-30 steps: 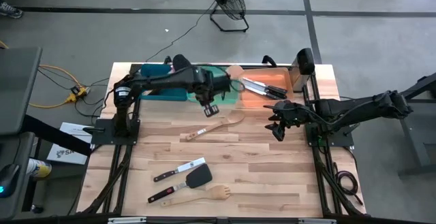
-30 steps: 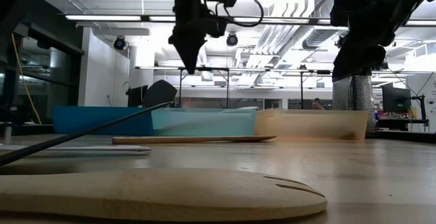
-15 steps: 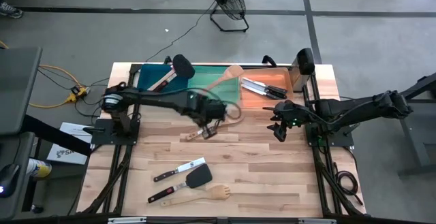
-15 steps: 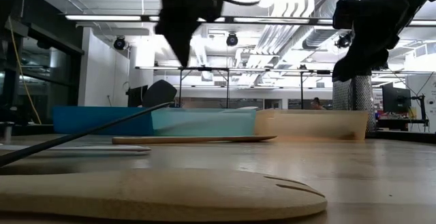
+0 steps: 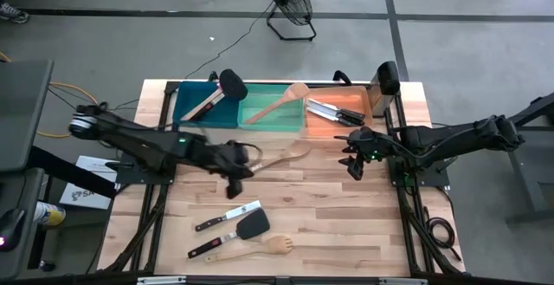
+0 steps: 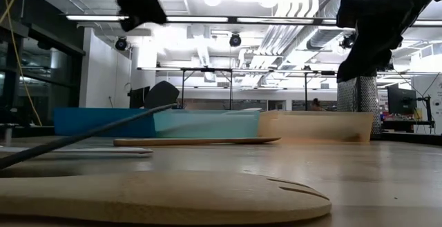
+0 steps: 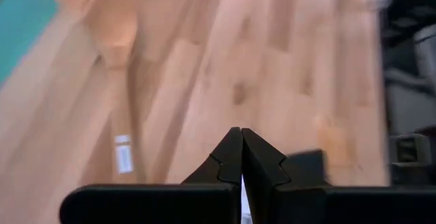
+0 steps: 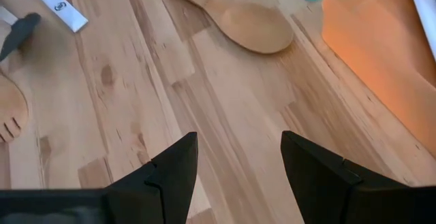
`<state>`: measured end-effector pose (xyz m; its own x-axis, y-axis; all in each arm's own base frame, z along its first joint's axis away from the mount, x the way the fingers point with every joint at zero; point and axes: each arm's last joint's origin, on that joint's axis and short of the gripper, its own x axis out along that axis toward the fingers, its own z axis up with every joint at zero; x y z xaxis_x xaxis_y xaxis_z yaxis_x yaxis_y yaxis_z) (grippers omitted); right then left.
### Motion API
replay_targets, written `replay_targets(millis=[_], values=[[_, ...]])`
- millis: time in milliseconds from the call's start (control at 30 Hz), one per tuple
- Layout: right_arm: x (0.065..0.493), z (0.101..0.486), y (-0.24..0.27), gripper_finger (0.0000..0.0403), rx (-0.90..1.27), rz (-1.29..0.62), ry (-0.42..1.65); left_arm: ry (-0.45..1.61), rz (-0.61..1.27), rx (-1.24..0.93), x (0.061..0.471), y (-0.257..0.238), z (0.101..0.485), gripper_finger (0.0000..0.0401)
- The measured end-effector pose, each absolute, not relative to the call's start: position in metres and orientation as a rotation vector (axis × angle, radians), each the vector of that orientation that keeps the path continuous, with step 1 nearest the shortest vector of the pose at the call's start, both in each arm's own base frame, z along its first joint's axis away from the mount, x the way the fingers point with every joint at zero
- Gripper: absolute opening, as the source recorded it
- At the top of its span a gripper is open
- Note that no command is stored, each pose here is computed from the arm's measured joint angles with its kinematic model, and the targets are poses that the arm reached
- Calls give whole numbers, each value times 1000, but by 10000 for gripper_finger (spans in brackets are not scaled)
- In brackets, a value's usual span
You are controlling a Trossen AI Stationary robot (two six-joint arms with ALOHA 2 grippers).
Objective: Pick & Place Kitchen Items
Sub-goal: Put the black spatula into the blue bin
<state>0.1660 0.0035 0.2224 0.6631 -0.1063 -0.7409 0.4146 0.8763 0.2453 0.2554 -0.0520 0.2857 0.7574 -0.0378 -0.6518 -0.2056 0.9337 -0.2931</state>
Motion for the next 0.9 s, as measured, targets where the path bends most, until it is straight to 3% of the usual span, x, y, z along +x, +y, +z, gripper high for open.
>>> replay_targets(millis=[333,733,900], values=[[167,223,3,202,410,-320,778,576,-8,-578,186,-53,282,0],[167,224,3,203,459,-339,765,768,-90,-627,158,-117,267,0],[167,224,3,202,489,-351,761,895,-81,-545,156,-146,260,0]])
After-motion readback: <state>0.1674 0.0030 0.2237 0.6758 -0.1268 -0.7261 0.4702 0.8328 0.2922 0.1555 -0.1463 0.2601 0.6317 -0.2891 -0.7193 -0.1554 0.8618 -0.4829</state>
